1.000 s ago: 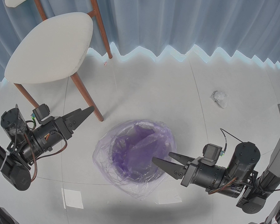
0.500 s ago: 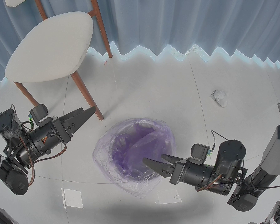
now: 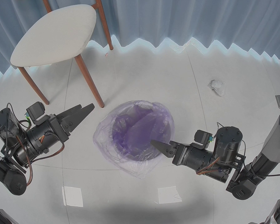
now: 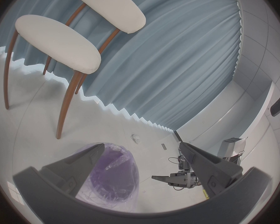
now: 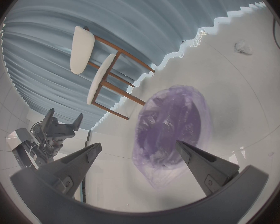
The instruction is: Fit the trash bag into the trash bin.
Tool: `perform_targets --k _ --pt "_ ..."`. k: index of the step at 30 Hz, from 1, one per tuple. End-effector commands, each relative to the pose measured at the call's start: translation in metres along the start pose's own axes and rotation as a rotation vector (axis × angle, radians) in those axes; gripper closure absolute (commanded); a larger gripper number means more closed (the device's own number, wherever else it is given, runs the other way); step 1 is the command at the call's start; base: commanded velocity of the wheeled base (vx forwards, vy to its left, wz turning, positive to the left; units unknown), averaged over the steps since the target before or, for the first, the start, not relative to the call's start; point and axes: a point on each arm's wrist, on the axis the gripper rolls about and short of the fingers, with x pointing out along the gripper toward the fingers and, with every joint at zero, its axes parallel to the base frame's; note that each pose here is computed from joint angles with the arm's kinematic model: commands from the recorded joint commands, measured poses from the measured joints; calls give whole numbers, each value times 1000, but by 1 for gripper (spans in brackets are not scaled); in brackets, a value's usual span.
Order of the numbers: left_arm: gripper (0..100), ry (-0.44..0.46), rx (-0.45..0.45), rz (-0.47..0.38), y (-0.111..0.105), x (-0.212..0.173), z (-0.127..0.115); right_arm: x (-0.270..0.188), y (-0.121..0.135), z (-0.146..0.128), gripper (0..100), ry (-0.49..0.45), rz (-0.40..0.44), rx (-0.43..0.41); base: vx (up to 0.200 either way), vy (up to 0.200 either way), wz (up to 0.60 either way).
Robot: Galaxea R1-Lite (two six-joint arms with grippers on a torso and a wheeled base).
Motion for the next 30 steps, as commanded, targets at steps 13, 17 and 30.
perform_targets --k 13,17,30 --pt "0 8 61 -3 -1 -1 -2 13 -76 0 0 5 -222 -50 0 0 0" --pt "0 13 60 -4 -1 0 -3 26 -84 -5 0 -4 -218 -51 0 0 0" --pt "0 34 115 -5 0 3 -10 53 -97 -2 0 -44 -176 14 0 0 0"
